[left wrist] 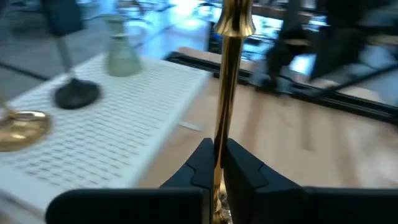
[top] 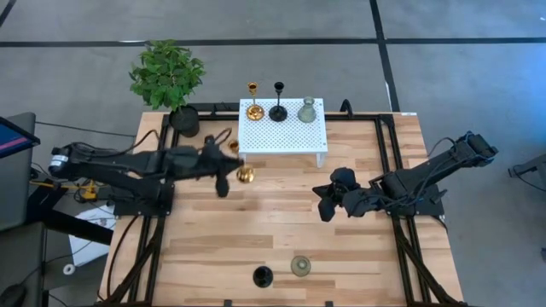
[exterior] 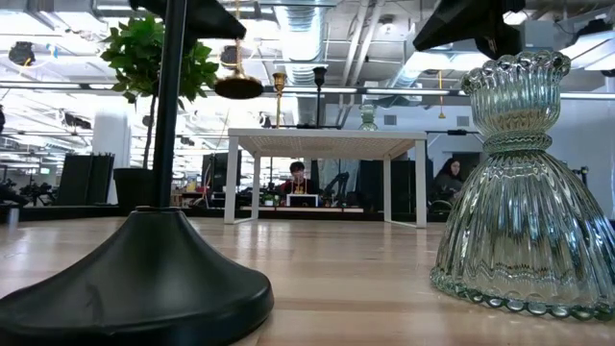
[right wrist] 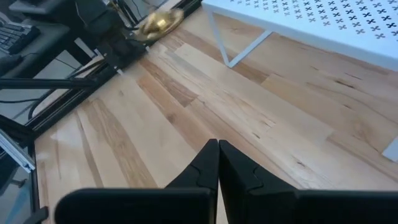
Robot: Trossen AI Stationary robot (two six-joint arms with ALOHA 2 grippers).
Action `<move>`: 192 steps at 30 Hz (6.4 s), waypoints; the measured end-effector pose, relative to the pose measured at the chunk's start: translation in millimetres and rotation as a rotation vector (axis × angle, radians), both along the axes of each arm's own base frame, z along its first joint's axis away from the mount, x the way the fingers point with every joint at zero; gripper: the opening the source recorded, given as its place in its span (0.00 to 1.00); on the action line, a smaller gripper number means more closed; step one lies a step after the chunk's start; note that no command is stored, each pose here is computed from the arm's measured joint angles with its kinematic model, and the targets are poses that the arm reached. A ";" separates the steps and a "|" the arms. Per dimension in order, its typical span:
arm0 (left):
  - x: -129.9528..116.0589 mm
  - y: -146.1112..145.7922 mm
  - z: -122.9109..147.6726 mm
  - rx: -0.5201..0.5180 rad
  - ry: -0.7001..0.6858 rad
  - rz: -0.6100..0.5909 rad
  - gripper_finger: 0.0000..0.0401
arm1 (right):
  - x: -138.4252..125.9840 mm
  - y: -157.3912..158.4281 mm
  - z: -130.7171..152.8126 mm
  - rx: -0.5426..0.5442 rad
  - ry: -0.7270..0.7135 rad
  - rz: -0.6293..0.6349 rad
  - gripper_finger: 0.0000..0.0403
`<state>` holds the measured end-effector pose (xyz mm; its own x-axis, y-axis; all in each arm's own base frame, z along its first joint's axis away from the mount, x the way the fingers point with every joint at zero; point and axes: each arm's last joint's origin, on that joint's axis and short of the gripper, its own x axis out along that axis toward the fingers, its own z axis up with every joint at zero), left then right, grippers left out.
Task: Pick & Place candle stick holders
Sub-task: Put the gold candle holder on the shelf aligned with the other gold candle holder, then put the black candle holder on the shelf aligned with the other black candle holder
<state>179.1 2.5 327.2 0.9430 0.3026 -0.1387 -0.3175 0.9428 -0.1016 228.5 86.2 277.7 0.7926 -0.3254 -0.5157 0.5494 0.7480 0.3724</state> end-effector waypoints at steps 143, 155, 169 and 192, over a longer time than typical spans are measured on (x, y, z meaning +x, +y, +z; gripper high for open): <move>11.9 -103.5 -105.9 -0.236 0.060 -0.794 0.01 | 43.7 69.1 8.7 -0.090 -0.049 0.277 0.00; 31.7 -166.3 -127.7 -0.208 -0.026 -0.709 0.01 | 22.3 56.3 27.3 -0.163 -0.011 0.322 0.00; 50.4 -202.5 -126.8 -0.254 0.000 -0.778 0.00 | 22.0 55.8 29.1 -0.175 -0.021 0.325 0.00; 64.9 -199.4 -127.6 -0.298 -0.004 -0.714 0.05 | 22.0 55.1 29.3 -0.190 -0.024 0.302 0.00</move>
<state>244.0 -196.9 199.6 0.8962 -0.4284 -0.1154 0.3578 0.8516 -0.3831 250.5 141.3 307.0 0.8790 -0.1632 -0.4480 0.2858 0.9324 0.2211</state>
